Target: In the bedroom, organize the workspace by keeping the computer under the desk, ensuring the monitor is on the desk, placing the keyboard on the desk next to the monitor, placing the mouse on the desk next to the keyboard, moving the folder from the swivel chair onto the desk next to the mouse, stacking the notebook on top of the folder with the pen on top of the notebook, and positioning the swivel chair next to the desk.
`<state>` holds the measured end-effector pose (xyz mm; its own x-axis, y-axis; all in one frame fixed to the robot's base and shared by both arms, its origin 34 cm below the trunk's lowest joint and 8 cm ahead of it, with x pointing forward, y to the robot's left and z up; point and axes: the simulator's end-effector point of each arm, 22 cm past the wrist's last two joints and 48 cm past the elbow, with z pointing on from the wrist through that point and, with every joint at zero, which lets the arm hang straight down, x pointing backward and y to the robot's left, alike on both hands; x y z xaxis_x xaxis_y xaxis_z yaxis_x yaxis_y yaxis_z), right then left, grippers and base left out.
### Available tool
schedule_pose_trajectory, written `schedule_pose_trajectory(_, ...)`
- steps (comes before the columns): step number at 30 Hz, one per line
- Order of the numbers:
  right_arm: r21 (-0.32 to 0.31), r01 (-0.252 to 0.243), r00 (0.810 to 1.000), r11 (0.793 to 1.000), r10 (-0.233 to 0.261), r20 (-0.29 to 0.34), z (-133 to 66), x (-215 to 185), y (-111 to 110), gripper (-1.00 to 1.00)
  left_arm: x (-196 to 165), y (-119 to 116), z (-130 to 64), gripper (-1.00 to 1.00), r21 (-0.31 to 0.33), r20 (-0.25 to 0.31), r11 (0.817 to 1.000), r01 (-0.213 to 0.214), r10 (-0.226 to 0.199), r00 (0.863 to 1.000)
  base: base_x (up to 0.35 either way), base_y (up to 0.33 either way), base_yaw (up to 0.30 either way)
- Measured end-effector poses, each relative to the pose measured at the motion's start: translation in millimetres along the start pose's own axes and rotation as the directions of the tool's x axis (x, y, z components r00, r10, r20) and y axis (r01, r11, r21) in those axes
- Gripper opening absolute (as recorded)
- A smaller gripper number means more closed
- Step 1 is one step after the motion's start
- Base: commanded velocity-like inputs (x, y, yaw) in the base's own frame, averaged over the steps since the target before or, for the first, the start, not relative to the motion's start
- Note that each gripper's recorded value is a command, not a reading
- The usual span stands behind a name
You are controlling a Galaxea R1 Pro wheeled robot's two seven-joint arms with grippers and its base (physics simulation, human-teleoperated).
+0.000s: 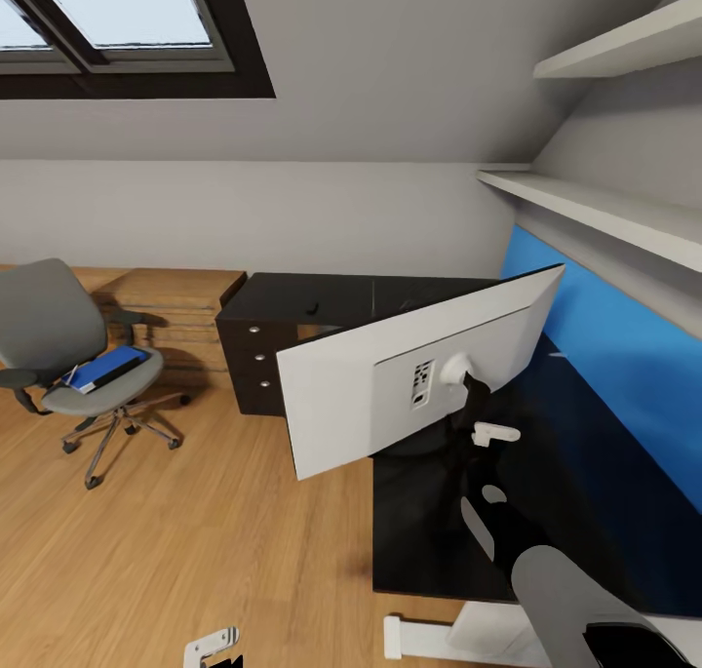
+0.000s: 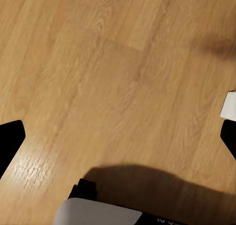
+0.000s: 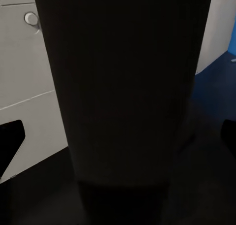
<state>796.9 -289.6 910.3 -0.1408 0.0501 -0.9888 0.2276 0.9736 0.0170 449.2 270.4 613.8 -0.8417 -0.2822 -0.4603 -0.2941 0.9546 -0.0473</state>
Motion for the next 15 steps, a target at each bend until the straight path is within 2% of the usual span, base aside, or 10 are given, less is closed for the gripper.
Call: schedule_pose_trajectory(15,-0.004,0.008,1.0,1.0,-0.008,-0.006,-0.8,3.1,0.6,1.0,0.0,0.1,0.1,1.0,0.0,0.0,1.0,-0.001,0.001,1.0,0.008,0.0,0.0)
